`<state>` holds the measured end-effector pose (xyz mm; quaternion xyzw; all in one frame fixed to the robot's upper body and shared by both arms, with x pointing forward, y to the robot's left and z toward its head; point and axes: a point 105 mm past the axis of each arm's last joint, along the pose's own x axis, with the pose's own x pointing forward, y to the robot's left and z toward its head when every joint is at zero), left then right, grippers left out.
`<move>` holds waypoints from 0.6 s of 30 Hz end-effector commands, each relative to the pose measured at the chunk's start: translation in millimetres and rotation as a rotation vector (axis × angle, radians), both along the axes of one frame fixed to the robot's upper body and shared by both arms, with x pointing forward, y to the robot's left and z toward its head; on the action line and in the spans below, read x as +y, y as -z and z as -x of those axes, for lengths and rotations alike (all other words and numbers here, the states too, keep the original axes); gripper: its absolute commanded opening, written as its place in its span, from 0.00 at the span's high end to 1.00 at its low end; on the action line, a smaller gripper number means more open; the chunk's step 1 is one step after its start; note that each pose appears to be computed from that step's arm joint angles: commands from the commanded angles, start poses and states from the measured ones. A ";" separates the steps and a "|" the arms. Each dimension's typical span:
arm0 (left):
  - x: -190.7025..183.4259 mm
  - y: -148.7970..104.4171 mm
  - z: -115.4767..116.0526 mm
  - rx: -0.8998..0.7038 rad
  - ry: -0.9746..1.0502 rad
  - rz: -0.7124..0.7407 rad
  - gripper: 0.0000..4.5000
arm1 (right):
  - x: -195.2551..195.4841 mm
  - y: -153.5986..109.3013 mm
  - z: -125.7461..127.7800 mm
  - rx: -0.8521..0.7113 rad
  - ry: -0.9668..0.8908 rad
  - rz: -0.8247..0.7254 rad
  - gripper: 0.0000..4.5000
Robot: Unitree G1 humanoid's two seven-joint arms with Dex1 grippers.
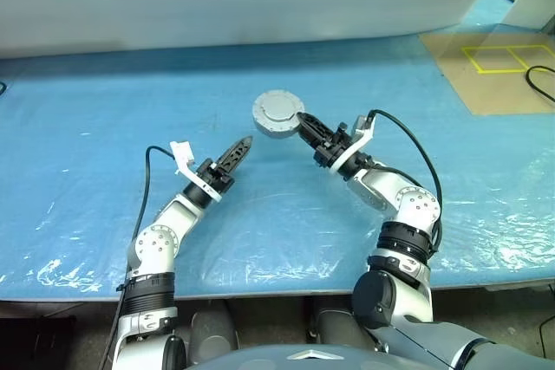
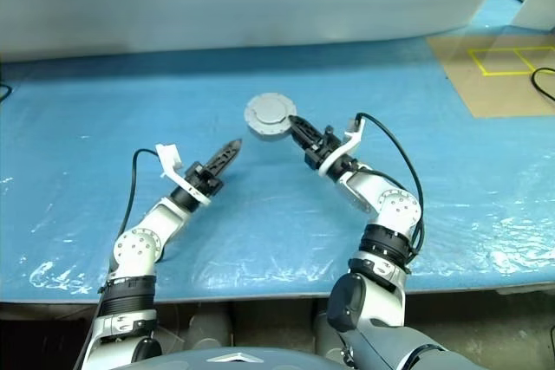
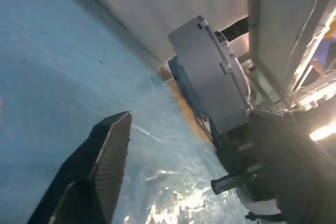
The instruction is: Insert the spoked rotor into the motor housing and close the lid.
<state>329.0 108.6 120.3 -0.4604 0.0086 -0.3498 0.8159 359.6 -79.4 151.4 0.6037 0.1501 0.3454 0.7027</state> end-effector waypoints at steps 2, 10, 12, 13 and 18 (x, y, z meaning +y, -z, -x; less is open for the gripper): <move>1.2 -13.1 -3.6 0.007 0.006 0.063 0.00 | 14.0 -22.2 9.1 -0.085 -0.060 -0.084 0.76; -8.6 -26.3 -7.4 0.025 0.076 0.136 0.00 | 26.3 -19.1 20.2 -0.100 -0.137 -0.050 0.76; -12.2 -28.1 -7.1 0.024 0.098 0.142 0.00 | 31.9 -13.5 25.0 -0.094 -0.174 -0.011 0.76; -15.6 -27.9 -6.4 0.025 0.114 0.134 0.00 | 34.3 -10.6 27.3 -0.091 -0.189 0.005 0.76; -22.7 -25.8 -5.3 0.038 0.144 0.129 0.08 | 37.0 -8.3 30.8 -0.097 -0.204 0.018 0.76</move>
